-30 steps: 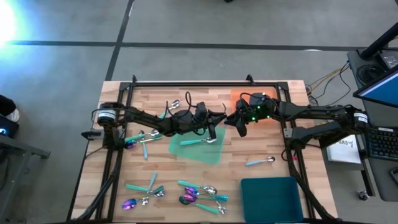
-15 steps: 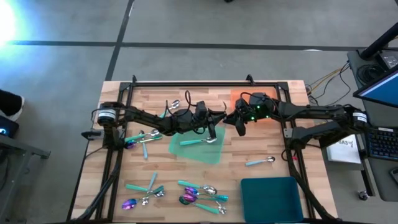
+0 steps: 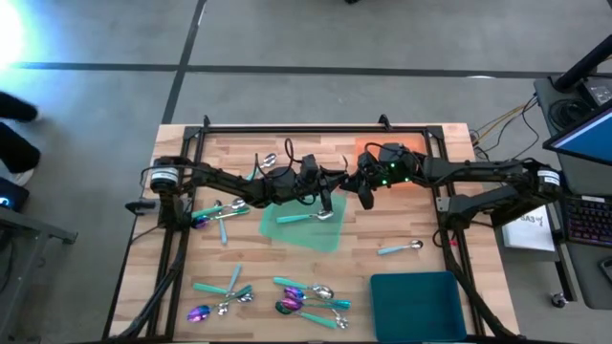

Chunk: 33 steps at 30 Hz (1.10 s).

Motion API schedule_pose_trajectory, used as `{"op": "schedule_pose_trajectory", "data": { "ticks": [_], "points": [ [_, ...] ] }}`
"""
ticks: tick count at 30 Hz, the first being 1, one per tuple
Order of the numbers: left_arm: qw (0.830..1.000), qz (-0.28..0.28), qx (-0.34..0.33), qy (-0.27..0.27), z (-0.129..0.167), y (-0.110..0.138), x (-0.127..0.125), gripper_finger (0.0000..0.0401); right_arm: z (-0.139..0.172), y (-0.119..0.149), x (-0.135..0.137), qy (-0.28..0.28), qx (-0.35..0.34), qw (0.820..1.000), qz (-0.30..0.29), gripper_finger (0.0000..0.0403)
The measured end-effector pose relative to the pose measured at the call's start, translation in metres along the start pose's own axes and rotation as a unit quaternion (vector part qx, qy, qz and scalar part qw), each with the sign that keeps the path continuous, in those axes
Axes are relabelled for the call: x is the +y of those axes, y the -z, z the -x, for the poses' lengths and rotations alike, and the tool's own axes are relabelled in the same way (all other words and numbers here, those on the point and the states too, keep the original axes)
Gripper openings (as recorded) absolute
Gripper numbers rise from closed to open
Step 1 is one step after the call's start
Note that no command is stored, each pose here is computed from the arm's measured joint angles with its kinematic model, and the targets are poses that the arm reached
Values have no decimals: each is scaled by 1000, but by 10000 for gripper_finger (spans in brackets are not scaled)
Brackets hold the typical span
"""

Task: Sort silverware by color (type)
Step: Put the blue spoon into the blue bin

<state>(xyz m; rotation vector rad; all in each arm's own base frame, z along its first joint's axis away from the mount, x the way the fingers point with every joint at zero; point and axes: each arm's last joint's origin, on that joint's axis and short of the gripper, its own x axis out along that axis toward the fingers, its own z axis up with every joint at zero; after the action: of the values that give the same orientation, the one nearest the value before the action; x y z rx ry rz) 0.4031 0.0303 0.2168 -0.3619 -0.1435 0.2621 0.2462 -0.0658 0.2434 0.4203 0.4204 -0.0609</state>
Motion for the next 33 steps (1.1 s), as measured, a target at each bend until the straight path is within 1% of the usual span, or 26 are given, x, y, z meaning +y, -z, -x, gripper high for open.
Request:
{"op": "schedule_pose_trajectory", "data": {
  "ticks": [2, 10, 16, 19, 26, 29, 33],
  "points": [
    [1000, 0, 1, -1, 0, 0, 0, 12, 0, 0, 0, 0, -1, 1000, 6, 43],
    [1000, -2, 6, -4, 0, 1, 1, 20, 1, 0, 0, 0, 0, 1000, 10, 43],
    [1000, -6, 17, -6, 0, 3, 1, 51, 5, -3, 2, 3, -11, 1000, 17, 43],
    [1000, -6, 18, -6, 0, 4, 2, 71, 9, -5, 2, 19, -23, 999, 29, 43],
    [999, -19, 26, -9, 1, 3, 2, 117, 18, -6, 5, 32, -27, 998, 35, 43],
    [999, -28, 38, -12, 3, 0, 1, 127, 26, -5, 7, 45, -23, 998, 33, 43],
    [997, -38, 71, -22, 7, -5, 0, 130, 39, -8, 13, 35, -38, 999, 16, 43]
  ]
}}
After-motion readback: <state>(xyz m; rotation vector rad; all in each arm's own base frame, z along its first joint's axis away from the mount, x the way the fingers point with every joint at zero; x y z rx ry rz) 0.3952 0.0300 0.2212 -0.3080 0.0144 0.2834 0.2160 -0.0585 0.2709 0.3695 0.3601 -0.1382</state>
